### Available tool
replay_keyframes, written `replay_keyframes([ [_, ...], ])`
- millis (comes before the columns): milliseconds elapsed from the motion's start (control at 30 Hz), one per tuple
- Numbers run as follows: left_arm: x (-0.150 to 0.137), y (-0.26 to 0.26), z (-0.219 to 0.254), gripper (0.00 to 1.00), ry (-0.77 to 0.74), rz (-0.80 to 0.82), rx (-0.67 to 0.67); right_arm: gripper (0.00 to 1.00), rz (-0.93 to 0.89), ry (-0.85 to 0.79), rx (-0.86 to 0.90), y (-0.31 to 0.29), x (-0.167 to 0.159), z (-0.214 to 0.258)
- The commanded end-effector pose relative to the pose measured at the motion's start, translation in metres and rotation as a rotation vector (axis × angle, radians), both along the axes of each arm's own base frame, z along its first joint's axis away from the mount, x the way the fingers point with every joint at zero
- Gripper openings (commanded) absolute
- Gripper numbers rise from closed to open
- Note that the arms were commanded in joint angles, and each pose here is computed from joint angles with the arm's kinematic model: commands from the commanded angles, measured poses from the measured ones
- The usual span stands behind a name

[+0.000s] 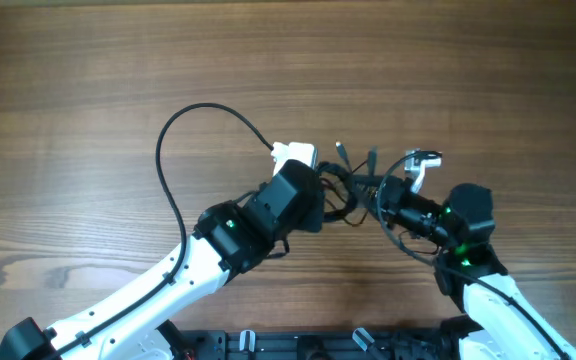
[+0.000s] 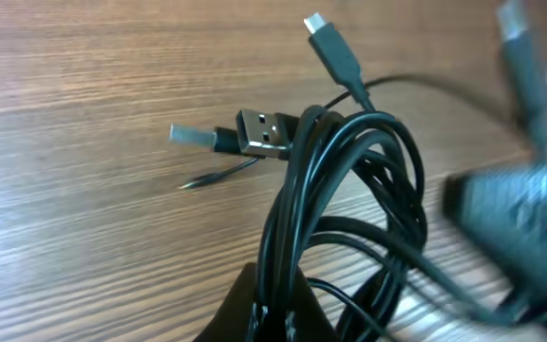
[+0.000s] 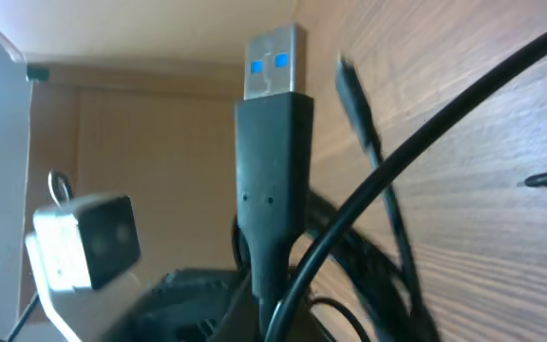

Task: Untangle cables

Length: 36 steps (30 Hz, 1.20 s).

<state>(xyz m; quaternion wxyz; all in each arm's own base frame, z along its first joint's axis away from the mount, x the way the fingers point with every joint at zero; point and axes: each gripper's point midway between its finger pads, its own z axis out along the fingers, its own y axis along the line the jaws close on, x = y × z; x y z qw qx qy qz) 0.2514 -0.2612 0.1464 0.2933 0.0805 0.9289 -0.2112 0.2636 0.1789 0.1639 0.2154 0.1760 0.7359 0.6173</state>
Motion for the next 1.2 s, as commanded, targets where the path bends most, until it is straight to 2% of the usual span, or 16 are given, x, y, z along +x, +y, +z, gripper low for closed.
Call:
replay_keyframes([
  [0,-0.005,-0.014,0.006,0.04,0.062,0.013,-0.109,0.05,0.036,-0.032,-0.012,0.02,-0.006,0.006],
  [167,-0.006,-0.016,0.006,0.04,0.066,0.006,-0.115,0.05,0.0,-0.033,-0.033,0.026,-0.004,0.003],
  [400,-0.021,-0.037,0.015,0.04,0.117,-0.104,-0.205,0.05,-0.207,0.127,-0.17,-0.001,0.012,-0.044],
  [467,-0.031,-0.045,0.018,0.04,0.123,-0.196,-0.221,0.05,-0.243,0.124,-0.18,-0.006,0.016,-0.045],
  [567,-0.043,-0.057,0.026,0.04,0.131,-0.308,-0.269,0.05,-0.236,0.104,-0.164,-0.004,0.017,-0.04],
  [733,-0.049,-0.071,0.038,0.04,0.101,-0.361,-0.319,0.05,-0.118,0.143,-0.097,0.013,0.002,-0.034],
  [933,-0.053,-0.08,0.046,0.04,0.038,-0.423,-0.328,0.06,-0.146,0.14,-0.101,0.01,0.006,-0.034],
  [967,-0.053,-0.081,0.047,0.04,0.035,-0.424,-0.33,0.09,-0.145,0.139,-0.1,0.01,0.006,-0.034],
  [1000,-0.052,-0.08,0.047,0.04,0.034,-0.42,-0.326,0.21,-0.143,0.134,-0.109,0.01,0.005,-0.035],
  [1033,-0.047,-0.075,0.042,0.04,0.032,-0.39,-0.3,0.49,-0.14,0.106,-0.13,0.009,0.006,-0.035],
  [1067,-0.041,-0.067,0.035,0.04,0.029,-0.345,-0.256,0.68,-0.138,0.091,-0.142,0.008,0.007,-0.035],
  [1100,-0.036,-0.058,0.027,0.04,0.029,-0.304,-0.213,0.7,-0.138,0.084,-0.146,0.007,0.007,-0.035],
  [1167,-0.025,-0.038,0.013,0.04,0.035,-0.22,-0.124,0.67,-0.142,0.083,-0.146,0.005,0.008,-0.035],
])
